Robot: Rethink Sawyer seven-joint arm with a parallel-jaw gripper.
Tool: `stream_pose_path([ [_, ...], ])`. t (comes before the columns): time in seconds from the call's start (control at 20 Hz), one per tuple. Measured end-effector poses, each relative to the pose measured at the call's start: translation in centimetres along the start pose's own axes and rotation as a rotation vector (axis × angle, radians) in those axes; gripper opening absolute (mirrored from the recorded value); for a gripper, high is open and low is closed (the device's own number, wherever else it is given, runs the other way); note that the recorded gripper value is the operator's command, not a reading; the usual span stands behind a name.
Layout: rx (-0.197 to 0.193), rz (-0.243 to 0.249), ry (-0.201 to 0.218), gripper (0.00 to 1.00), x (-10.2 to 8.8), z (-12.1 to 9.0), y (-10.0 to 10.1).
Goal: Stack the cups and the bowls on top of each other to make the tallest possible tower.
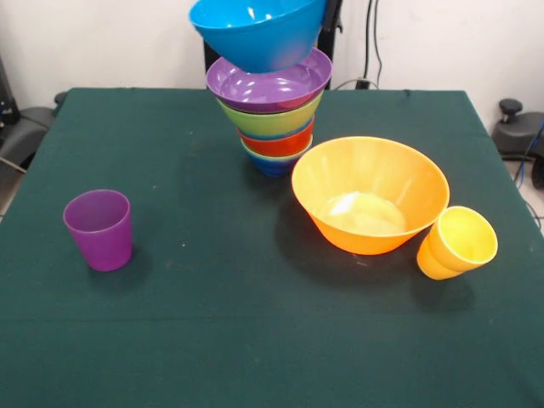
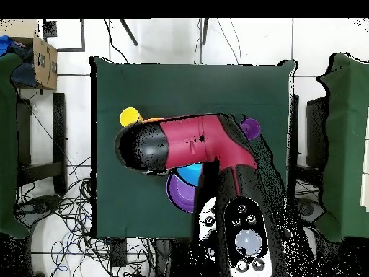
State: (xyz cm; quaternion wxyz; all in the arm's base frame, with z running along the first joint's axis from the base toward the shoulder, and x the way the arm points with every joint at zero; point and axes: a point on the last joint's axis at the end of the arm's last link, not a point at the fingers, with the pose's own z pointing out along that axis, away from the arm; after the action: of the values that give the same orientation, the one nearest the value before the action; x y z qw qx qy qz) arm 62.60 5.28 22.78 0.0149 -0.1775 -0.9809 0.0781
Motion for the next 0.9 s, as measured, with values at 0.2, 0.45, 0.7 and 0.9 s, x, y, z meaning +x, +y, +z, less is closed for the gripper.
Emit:
stream_pose_path([
  [0.2,0.02,-0.003,0.004,0.0,0.8,0.2,0.1],
  [0.45,0.051,0.001,0.015,0.0,1.7,0.9,-0.2],
  [0.7,0.082,0.005,0.034,0.0,2.5,2.1,-0.5],
  [0.9,0.116,0.005,0.062,0.0,3.5,3.7,-0.7],
])
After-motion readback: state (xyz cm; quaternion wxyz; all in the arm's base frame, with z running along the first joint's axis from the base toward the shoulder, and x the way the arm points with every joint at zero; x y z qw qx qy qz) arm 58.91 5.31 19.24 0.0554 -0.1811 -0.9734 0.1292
